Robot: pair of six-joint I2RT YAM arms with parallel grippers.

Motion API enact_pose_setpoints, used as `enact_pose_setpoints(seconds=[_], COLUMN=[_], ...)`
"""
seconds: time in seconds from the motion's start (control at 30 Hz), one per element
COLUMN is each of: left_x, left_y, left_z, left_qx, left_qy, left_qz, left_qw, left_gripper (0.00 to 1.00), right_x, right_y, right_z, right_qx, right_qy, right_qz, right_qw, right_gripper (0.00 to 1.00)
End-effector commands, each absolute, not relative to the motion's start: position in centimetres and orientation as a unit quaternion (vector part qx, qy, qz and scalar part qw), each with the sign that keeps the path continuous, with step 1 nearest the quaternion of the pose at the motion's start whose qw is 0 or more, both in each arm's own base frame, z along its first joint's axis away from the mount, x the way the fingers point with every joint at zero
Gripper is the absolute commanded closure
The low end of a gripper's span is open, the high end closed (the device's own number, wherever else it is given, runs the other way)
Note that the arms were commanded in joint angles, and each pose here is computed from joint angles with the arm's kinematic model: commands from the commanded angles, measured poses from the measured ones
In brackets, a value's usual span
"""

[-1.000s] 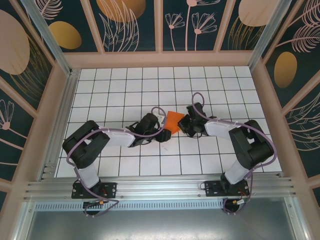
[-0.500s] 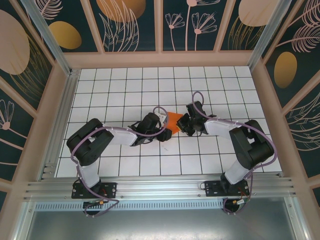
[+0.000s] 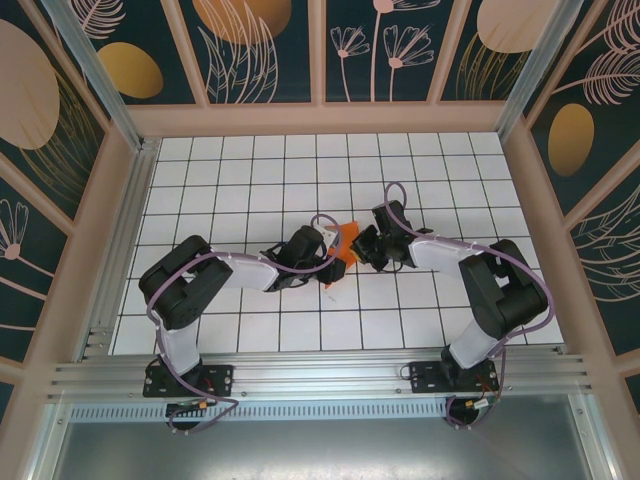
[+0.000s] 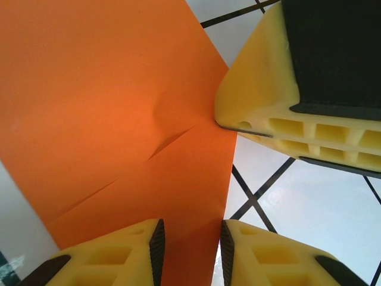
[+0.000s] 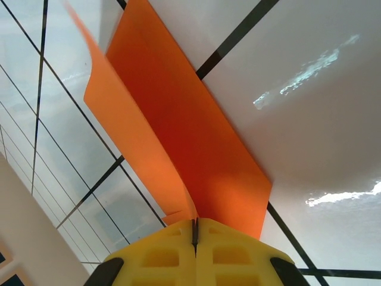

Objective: Fold a paper plane with a square sheet of paper (pick it up from the middle)
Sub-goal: Fourth fold the wing at the center of the table.

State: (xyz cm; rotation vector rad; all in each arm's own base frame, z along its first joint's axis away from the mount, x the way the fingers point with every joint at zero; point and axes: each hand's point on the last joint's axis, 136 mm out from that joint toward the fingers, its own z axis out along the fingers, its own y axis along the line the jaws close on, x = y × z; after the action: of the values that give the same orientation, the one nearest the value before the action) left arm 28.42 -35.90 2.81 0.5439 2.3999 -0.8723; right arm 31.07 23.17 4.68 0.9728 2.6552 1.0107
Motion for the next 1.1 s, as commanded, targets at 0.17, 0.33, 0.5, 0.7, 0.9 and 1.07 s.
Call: enact_pose_setpoints(seconds=[0.17,0.33,0.5,0.7,0.9,1.07], left_x=[28.7,28.7,28.5,28.1,28.1,28.1], left_y=[-35.8,-35.7,-35.8,-35.6,-35.7,-35.7], left_z=[1.9,2.1,2.8,3.7,3.9,3.5], left_qx=[0.197,0.201,0.217,0.229,0.240,0.253], left_qy=[0.896,0.894,0.885,0.875,0.875,0.878], left_qz=[-0.304,-0.303,-0.308,-0.311,-0.296,-0.270], left_qw=[0.258,0.263,0.273,0.293,0.300,0.303], left_gripper=[0.64,0.61,0.57,0.52,0.53,0.56], right_x=[31.5,31.6,31.6,31.5,31.5,31.5], right_y=[24.1,23.7,23.3,23.0,22.9,22.8], right_z=[6.3,6.2,6.1,5.9,5.8,5.8], right_qx=[0.323,0.337,0.348,0.354,0.359,0.364], right_qy=[0.871,0.867,0.864,0.863,0.862,0.860], right_qz=[0.364,0.362,0.359,0.355,0.353,0.355], right_qw=[0.063,0.063,0.063,0.061,0.059,0.057], right_gripper=[1.00,1.00,1.00,1.00,1.00,1.00])
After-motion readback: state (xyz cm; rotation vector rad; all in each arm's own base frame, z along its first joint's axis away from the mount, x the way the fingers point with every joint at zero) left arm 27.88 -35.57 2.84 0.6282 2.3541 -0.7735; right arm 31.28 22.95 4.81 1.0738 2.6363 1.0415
